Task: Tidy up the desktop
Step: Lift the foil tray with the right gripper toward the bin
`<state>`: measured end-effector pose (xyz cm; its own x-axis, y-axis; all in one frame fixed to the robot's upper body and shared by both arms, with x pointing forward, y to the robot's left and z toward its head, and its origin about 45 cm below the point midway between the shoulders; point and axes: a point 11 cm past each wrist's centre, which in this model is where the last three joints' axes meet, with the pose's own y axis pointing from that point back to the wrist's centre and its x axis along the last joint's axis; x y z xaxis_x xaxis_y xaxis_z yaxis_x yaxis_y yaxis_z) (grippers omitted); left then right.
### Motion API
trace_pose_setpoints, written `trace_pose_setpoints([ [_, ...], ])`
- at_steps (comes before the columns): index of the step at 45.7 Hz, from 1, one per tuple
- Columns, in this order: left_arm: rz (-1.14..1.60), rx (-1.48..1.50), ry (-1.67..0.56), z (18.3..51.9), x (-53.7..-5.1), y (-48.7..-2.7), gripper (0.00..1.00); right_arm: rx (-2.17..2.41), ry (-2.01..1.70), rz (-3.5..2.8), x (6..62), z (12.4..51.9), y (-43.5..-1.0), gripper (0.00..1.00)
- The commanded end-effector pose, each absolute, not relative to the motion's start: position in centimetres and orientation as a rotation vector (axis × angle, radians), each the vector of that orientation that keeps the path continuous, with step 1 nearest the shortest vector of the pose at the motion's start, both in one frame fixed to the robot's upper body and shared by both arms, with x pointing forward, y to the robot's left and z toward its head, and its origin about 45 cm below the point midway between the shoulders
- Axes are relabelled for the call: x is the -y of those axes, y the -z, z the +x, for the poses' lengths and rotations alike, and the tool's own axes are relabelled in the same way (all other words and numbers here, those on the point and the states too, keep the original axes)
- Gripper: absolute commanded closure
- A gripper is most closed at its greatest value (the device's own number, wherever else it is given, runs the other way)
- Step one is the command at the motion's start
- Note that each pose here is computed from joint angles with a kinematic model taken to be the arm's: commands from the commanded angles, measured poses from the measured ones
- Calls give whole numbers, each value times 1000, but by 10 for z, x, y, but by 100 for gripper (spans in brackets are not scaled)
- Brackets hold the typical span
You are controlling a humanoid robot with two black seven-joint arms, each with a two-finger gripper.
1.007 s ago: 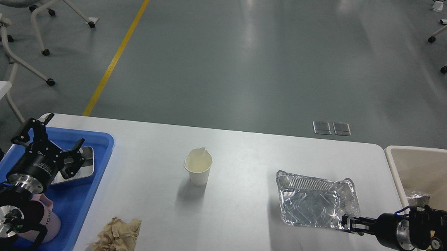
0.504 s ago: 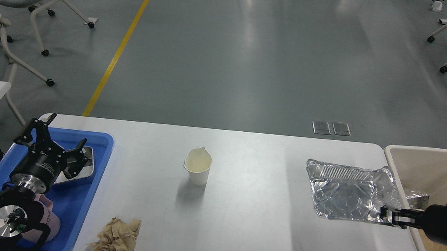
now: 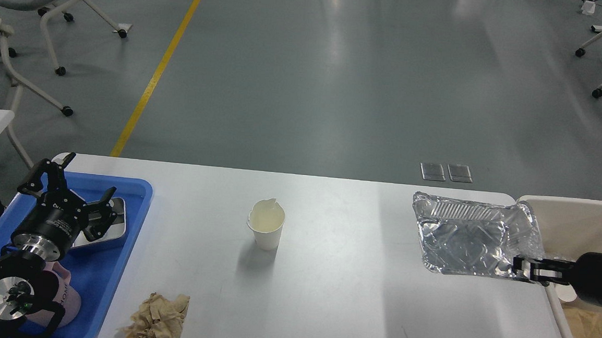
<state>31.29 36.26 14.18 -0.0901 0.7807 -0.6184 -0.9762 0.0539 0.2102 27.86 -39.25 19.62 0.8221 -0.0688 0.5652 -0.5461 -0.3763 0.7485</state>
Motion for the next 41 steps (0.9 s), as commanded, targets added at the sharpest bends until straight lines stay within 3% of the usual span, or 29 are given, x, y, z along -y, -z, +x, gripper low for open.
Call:
trace_pose_setpoints([
  [1,-352,-701,-1519,312,-363,-142,4,433,-568,1961,368,288,-191,100],
  [41,-281,-644,-1550,314,-361,-139,4,191,-726,1973,269,354,-169,100],
])
